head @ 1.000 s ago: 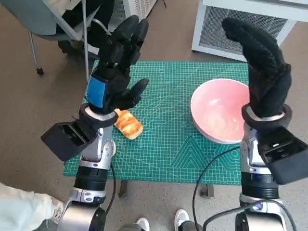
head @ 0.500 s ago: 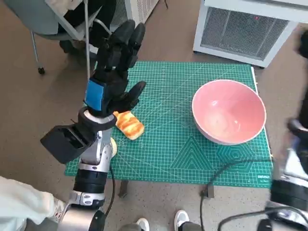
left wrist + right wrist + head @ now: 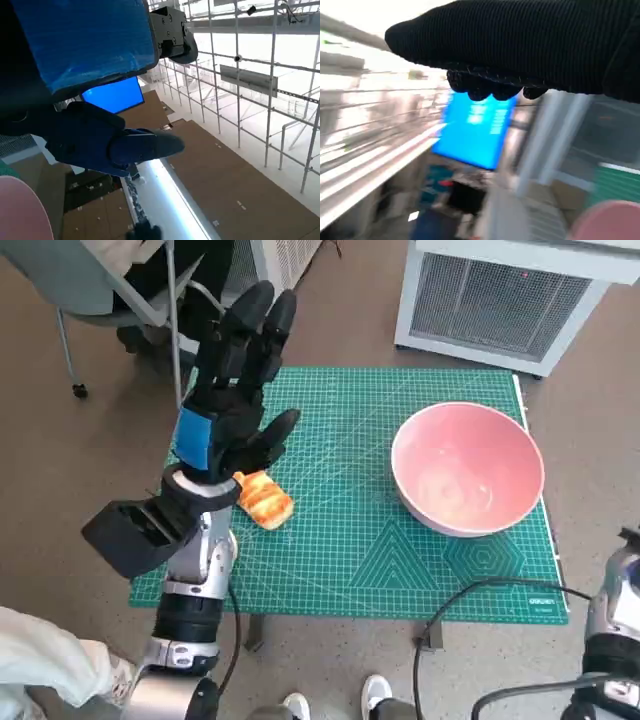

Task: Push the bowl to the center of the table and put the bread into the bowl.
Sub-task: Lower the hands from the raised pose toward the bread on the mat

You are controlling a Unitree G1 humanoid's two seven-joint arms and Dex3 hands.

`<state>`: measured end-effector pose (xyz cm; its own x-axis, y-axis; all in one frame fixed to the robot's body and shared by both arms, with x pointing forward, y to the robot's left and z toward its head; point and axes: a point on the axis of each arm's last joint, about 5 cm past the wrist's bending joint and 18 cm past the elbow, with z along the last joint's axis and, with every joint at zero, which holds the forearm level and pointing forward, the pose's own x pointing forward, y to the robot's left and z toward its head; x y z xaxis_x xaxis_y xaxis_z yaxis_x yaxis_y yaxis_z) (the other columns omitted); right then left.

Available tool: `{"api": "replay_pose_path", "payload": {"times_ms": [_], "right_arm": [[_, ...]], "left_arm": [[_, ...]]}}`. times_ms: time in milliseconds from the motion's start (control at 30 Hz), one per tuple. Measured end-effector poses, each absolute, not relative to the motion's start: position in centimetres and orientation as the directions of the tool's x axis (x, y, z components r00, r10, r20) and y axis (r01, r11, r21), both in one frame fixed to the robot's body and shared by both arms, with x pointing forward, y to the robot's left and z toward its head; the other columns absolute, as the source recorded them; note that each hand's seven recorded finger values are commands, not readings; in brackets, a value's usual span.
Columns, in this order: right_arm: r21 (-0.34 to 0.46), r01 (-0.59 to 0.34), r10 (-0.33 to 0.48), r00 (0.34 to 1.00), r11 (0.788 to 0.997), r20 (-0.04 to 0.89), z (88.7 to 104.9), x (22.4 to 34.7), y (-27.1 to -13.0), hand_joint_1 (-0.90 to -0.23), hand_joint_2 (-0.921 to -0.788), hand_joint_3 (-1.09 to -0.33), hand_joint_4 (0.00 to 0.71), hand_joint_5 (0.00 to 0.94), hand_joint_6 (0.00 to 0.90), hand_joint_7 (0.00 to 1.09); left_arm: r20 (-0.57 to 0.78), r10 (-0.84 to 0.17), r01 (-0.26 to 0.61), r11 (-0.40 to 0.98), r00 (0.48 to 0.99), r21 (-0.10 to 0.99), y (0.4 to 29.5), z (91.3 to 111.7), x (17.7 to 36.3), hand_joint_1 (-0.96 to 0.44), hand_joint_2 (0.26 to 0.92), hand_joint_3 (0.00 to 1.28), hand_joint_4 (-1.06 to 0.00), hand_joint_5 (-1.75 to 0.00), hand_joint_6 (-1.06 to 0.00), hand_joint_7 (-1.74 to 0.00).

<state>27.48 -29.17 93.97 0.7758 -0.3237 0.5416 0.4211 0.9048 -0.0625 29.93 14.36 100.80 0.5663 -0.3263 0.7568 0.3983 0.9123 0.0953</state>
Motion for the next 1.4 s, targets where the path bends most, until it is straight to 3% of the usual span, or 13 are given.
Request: {"api": "replay_pose_path", "payload": {"times_ms": [267, 800, 1400], "right_arm": [[-0.014, 0.408, -0.375, 0.852, 0.913, 0.365, 91.9, 28.0, -28.2, -0.457, -0.921, -0.865, 0.207, 0.0, 0.068, 0.41], [0.082, 0.324, -0.331, 0.938, 0.942, 0.1, 90.5, 30.3, -23.9, -0.485, -0.921, -0.846, 0.236, 0.015, 0.091, 0.39], [0.147, 0.222, -0.229, 0.973, 0.964, 0.033, 91.5, 32.4, -19.7, -0.464, -0.921, -0.874, 0.238, 0.005, 0.107, 0.37]], "left_arm": [[0.752, -0.324, 0.396, 0.914, 0.574, 0.091, 14.5, 100.8, 30.0, -0.41, 0.921, 0.32, -0.19, -0.01, -0.04, -0.55], [0.748, -0.317, 0.38, 0.92, 0.583, 0.094, 15.1, 100.8, 29.9, -0.41, 0.921, 0.3, -0.2, -0.01, -0.05, -0.52], [0.735, -0.306, 0.335, 0.935, 0.605, 0.114, 16.7, 100.4, 28.9, -0.41, 0.921, 0.28, -0.19, 0.0, -0.11, -0.41]]}}
